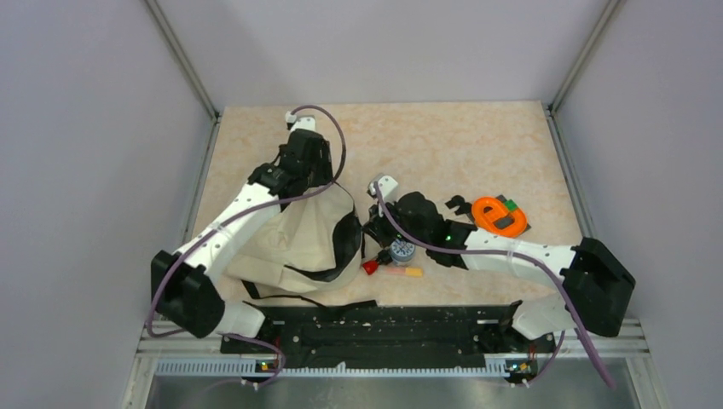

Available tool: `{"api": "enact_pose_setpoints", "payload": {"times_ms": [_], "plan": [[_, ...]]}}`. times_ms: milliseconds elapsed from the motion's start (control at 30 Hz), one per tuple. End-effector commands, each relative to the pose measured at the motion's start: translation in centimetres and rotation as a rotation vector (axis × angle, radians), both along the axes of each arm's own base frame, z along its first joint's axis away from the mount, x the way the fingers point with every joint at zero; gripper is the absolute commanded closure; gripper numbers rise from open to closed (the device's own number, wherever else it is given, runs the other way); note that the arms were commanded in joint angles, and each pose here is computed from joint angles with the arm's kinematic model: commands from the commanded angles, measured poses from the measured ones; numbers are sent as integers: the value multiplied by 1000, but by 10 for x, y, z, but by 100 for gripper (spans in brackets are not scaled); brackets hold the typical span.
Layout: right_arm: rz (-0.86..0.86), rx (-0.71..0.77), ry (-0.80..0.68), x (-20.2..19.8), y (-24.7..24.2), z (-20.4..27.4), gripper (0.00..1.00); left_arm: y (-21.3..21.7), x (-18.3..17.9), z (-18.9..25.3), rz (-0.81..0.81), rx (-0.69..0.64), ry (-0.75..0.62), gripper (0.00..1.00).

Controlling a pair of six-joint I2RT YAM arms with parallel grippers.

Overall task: Pack the student bag
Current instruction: Zip the student bag at the center of the board.

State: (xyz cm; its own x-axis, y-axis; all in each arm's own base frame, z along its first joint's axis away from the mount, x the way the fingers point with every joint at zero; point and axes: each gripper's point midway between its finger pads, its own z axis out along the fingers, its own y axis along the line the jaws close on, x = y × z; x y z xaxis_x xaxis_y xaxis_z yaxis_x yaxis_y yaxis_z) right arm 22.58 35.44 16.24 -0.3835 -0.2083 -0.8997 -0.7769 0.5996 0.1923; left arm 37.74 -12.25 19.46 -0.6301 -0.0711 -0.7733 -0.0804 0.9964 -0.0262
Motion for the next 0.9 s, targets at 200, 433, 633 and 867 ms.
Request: {"api": "enact_pose_setpoints", "payload": {"times_ms": [200,433,633,867], "plan": [[27,59,-19,-3,16,3,100,-74,-46,-7,-145,-232,35,27],[35,52,-14,-2,19,-5,100,-97,-49,-28,-203,-245,109,26],[28,39,-25,1,20,-9,100,-108,-52,-36,-255,-225,148,23],[-4,48,-59,8,16,2,100,-96,-56,-57,-251,-83,244,25]]}}
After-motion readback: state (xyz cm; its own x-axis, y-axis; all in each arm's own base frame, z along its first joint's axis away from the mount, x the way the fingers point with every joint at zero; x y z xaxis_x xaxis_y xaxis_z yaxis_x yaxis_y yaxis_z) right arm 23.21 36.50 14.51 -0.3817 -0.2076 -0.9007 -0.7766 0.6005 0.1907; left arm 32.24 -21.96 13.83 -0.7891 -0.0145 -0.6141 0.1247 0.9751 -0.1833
